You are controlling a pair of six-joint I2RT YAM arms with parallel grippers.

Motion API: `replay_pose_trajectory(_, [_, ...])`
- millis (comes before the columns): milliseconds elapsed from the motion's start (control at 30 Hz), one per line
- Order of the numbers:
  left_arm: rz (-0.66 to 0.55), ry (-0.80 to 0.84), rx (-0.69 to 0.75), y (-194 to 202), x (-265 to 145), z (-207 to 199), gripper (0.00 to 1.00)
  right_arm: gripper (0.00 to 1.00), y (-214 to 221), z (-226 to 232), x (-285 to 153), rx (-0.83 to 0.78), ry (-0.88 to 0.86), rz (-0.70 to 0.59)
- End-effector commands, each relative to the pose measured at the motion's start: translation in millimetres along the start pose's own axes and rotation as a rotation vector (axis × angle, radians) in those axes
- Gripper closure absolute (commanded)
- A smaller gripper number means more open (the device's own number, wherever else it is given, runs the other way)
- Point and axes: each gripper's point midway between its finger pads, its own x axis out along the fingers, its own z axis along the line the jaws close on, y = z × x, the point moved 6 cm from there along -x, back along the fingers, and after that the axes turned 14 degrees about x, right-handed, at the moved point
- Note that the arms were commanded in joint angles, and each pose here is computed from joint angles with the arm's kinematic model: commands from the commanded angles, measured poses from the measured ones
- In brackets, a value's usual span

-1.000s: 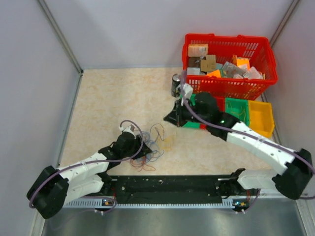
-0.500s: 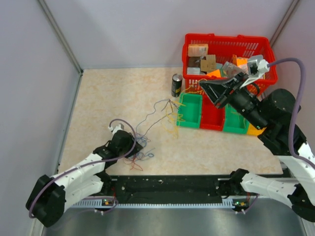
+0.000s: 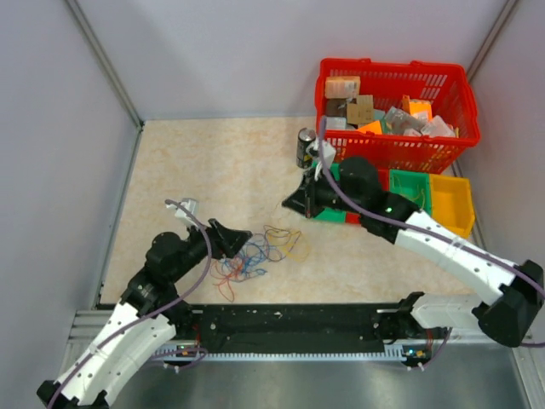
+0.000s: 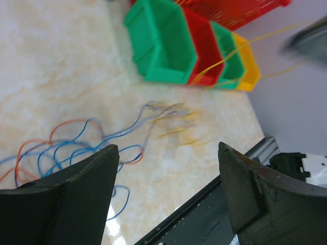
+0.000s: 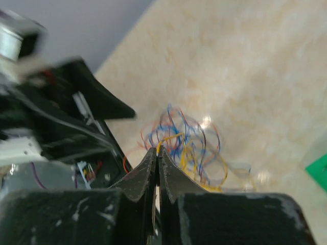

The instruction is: Untangle the cables

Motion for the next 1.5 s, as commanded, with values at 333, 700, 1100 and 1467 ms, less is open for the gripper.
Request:
replay_pose_trajectory(333, [0.018,0.391,0.199,-39.5,34.8,-56.9,0.15,1.00,22.8,31.7,-13.8,0.103,-0.250,0.094])
replay_pose_trajectory(700, [0.244,0.215,-0.031,32.6,74.6,-24.7,0.53,1.00,-35.0,84.2,-54.5,0.036,-0.370,-0.119])
replay_pose_trajectory(1100, [0.181,-0.033,-0.019,24.3,52.5,19.9,0.75,1.00,-76.1,121.1,-127.4,-0.058,-0.391,-0.345])
replay_pose_trajectory(1467, [-0.093,0.511,0.183,-47.1,-6.4,-69.3,0.23,1.00,-57.9,91.4,-73.0,-0.005,-0.296,-0.214])
